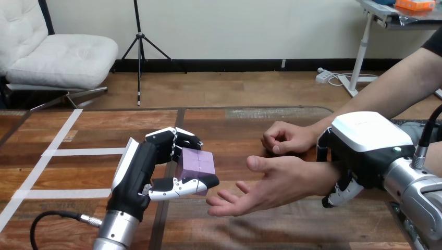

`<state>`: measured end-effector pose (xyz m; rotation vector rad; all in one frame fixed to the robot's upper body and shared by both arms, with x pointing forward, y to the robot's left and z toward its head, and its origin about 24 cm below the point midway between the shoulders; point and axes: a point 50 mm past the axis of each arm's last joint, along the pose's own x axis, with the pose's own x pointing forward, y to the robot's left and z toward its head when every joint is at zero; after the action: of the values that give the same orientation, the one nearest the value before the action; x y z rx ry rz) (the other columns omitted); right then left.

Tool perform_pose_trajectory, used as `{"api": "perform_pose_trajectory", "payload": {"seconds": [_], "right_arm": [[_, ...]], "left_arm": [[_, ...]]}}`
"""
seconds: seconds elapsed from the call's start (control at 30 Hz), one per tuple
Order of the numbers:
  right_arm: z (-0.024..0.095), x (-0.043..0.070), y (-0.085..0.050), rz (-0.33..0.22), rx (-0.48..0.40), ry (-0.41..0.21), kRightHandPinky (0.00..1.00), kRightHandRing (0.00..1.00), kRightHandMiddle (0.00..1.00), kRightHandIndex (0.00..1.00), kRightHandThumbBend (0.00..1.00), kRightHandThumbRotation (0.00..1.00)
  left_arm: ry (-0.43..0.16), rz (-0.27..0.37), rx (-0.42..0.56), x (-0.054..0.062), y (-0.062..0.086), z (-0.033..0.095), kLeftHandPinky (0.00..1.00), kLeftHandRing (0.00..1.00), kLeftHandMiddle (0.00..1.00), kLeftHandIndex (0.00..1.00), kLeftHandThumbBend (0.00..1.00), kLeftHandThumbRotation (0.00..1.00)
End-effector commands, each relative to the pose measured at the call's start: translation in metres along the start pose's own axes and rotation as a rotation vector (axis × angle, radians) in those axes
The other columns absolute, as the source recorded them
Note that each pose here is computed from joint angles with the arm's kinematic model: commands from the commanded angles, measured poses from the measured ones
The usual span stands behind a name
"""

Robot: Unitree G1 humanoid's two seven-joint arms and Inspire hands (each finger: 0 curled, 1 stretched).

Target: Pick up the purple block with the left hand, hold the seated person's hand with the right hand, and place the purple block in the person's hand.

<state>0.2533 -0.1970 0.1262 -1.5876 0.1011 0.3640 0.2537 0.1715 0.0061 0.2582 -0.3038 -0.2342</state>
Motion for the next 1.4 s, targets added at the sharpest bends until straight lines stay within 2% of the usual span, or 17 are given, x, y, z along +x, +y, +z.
{"api": "perform_pose_trajectory", "payload": {"seconds": [0.0,0.37,0.67,1.0,1.2,1.37], "right_arm": [[-0.001,-0.002,-0.034,-0.127,-0.051,0.001,0.25,0.33,0.42,0.48,0.83,0.0],[0.006,0.0,-0.038,-0.105,-0.07,-0.021,0.25,0.33,0.42,0.49,0.82,0.0],[0.013,0.002,-0.041,-0.13,-0.093,-0.059,0.3,0.37,0.45,0.49,0.82,0.0],[0.02,0.006,-0.043,-0.126,-0.137,-0.084,0.35,0.41,0.49,0.51,0.8,0.0],[0.023,0.008,-0.044,-0.14,-0.154,-0.121,0.33,0.38,0.45,0.51,0.82,0.0],[0.026,0.01,-0.045,-0.141,-0.146,-0.129,0.28,0.34,0.41,0.51,0.83,0.0]], "left_arm": [[-0.099,-0.01,0.006,0.014,-0.002,0.016,0.36,0.43,0.49,0.51,0.84,0.15],[-0.097,-0.012,0.004,0.014,-0.001,0.016,0.36,0.43,0.49,0.51,0.84,0.14],[-0.091,-0.013,0.008,0.013,0.0,0.016,0.36,0.43,0.49,0.51,0.85,0.14],[-0.094,-0.022,-0.017,0.013,-0.002,0.015,0.36,0.43,0.49,0.51,0.84,0.13],[-0.097,-0.039,-0.044,0.012,-0.005,0.014,0.37,0.43,0.5,0.52,0.84,0.11],[-0.097,-0.057,-0.058,0.012,-0.008,0.014,0.37,0.43,0.5,0.52,0.84,0.11]]}}
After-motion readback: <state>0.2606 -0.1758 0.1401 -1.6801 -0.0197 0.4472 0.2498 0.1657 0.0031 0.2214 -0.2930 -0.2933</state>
